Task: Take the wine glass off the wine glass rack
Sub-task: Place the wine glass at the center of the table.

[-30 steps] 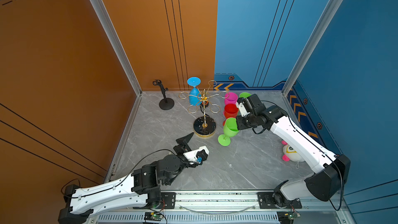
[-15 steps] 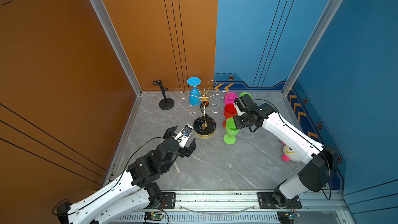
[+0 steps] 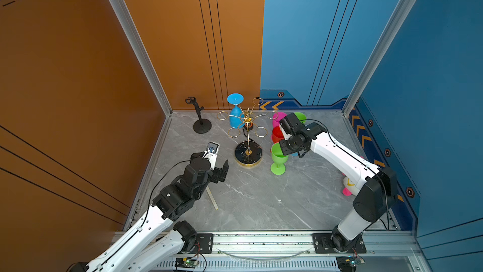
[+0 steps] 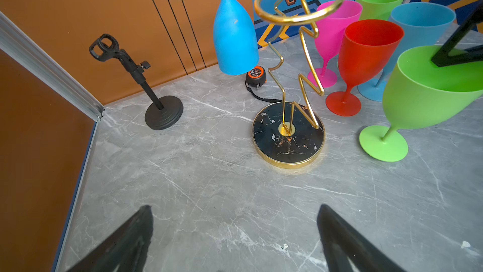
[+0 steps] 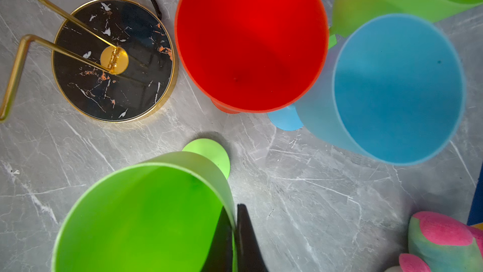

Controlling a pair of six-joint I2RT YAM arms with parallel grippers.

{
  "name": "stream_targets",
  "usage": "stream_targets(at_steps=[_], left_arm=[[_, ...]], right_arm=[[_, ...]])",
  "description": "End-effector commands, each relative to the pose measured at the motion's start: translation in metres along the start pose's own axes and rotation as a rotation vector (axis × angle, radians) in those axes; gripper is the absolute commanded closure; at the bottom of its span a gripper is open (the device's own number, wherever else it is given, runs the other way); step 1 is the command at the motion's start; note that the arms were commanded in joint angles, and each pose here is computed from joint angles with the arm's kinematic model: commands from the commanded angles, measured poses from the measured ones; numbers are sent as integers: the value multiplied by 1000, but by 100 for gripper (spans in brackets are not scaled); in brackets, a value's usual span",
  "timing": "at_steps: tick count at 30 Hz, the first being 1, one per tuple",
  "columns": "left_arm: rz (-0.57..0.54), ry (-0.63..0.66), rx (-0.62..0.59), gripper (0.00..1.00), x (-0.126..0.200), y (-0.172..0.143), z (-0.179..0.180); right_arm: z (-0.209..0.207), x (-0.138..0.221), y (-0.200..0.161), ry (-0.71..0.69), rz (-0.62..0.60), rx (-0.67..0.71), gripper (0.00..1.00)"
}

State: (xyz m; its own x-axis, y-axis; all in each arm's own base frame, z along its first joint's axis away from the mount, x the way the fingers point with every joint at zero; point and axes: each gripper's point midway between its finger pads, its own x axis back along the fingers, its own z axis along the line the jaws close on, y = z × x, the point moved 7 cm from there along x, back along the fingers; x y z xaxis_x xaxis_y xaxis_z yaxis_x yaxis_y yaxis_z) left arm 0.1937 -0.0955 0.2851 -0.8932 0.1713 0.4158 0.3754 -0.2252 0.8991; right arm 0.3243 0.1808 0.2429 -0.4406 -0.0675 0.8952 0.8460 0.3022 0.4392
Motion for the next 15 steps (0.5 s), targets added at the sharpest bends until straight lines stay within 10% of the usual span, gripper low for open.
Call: stream_targets(at_steps=[1, 15], left_arm=[[-4, -9, 68, 2, 3, 6, 5], [1, 0, 107, 2, 1, 5, 12]], right_arm=[[-5, 2, 6, -29, -10, 9, 100], [-12, -9, 9, -10, -9, -25, 100]])
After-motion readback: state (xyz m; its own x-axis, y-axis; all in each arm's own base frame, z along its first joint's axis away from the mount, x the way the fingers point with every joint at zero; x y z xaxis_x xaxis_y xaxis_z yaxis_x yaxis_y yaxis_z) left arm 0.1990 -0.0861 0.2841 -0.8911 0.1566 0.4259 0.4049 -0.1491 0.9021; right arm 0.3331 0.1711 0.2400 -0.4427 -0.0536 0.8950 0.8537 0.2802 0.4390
